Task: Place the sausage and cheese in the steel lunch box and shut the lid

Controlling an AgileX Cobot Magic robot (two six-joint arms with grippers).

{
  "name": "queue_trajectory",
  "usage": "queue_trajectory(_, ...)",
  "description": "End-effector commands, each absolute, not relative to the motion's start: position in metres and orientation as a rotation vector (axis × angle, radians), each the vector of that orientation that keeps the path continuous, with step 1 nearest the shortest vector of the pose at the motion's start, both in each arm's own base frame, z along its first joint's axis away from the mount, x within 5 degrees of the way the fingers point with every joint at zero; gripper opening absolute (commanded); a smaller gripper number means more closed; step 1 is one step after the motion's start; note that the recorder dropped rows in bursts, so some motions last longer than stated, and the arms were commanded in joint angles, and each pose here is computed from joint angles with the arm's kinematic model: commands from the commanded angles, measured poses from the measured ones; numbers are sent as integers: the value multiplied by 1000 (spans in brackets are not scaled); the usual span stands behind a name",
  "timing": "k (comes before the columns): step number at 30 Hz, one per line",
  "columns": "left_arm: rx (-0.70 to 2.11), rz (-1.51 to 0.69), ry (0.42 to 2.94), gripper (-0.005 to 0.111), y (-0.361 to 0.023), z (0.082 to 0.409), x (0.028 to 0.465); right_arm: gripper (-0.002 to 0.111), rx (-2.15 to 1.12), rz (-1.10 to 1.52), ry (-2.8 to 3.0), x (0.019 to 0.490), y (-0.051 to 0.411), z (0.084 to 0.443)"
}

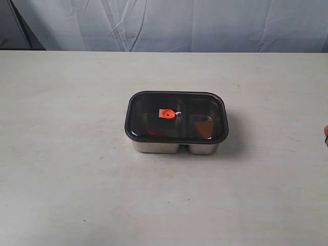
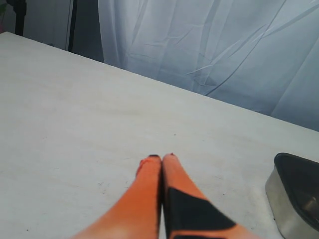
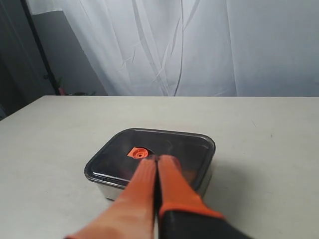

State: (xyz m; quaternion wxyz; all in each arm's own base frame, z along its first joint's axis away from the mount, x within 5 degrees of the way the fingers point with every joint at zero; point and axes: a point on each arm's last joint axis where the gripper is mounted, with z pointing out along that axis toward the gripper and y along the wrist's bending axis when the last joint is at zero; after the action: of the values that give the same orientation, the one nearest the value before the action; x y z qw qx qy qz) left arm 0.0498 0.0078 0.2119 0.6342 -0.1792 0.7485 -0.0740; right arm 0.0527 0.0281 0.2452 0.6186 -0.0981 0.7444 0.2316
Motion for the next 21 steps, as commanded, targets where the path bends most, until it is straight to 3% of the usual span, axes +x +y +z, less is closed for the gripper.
queue_trajectory(1, -413, -162, 1705, 0, 8, 211, 50, -1, -226, 531, 1666, 51, 27, 225)
queue_trajectory(11, -413, -162, 1705, 0, 8, 211, 50, -1, -206, 511, 1627, 55, 27, 203)
queue_trajectory(21, -413, -162, 1705, 0, 8, 211, 50, -1, 214, 290, 1582, 56, 3, 204)
